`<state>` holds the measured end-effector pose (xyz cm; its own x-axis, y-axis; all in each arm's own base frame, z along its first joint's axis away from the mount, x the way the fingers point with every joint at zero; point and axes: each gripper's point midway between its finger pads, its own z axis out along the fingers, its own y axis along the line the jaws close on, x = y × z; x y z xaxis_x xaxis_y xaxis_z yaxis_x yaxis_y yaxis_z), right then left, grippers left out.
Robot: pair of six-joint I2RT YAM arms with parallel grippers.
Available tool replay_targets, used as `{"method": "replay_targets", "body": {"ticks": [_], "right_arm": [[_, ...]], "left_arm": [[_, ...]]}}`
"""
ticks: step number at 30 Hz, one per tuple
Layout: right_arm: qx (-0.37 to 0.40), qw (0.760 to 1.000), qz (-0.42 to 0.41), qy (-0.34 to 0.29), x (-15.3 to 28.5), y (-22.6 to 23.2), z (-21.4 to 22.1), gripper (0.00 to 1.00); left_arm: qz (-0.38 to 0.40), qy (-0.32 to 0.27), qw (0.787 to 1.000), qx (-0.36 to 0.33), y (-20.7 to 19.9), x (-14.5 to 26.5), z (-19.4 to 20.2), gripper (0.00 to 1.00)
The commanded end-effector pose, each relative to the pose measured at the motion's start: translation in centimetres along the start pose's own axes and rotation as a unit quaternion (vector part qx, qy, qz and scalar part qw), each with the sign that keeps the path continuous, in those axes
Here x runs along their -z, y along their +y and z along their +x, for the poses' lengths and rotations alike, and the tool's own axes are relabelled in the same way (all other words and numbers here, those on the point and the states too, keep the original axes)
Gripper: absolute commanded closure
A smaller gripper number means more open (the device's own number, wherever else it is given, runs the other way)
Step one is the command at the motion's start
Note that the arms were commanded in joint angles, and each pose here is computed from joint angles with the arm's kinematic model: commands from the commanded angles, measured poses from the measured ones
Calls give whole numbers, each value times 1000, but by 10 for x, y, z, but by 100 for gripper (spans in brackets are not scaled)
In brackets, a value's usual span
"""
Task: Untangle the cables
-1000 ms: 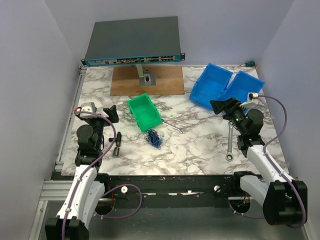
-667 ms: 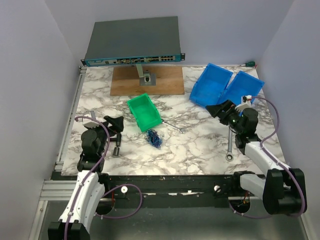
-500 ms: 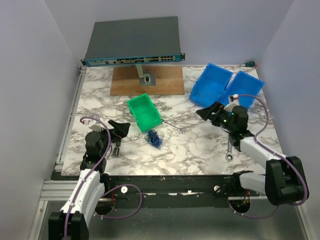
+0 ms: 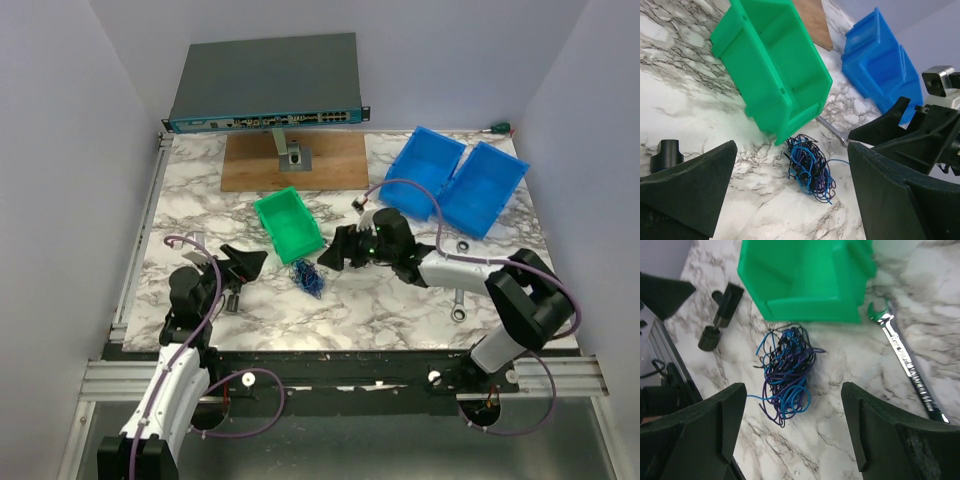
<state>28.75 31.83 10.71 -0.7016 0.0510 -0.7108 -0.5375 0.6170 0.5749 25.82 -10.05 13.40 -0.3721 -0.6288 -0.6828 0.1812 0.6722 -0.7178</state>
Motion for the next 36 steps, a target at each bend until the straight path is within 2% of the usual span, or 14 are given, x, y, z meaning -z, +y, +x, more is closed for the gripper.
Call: {"method": "replay_targets", "body": {"ticks": [1, 3, 6, 10, 12, 16, 24, 28, 32, 36], "right_arm": [[29, 998, -4, 50, -21, 5, 34, 16], [33, 997, -7, 65, -30, 7, 49, 18], [35, 996, -11, 78, -39, 7, 64, 31], [33, 996, -32, 76, -41, 11, 72, 56], [35, 996, -43, 70, -40, 14, 72, 65], [38, 997, -38, 53, -36, 13, 70, 97], [55, 998, 33, -8, -21, -8, 49, 99], [58, 997, 46, -23, -15, -11, 44, 99], [53, 996, 57, -38, -12, -14, 39, 99], [56, 993, 83, -62, -3, -20, 30, 99]], "left_arm": [[15, 75, 996, -37, -9, 2, 25, 6], [26, 94, 994, -42, -15, 0, 39, 6], [31, 131, 988, -75, -24, -4, 59, 8], [42, 171, 980, -91, -29, -7, 77, 11], [60, 187, 976, -98, -34, -9, 82, 11], [85, 201, 971, -103, -42, -16, 89, 12], [55, 250, 963, -91, -32, -25, 104, 15], [49, 270, 957, -93, -30, -27, 112, 20], [42, 293, 951, -94, -29, -30, 120, 32], [38, 316, 943, -95, -27, -31, 129, 54]]}}
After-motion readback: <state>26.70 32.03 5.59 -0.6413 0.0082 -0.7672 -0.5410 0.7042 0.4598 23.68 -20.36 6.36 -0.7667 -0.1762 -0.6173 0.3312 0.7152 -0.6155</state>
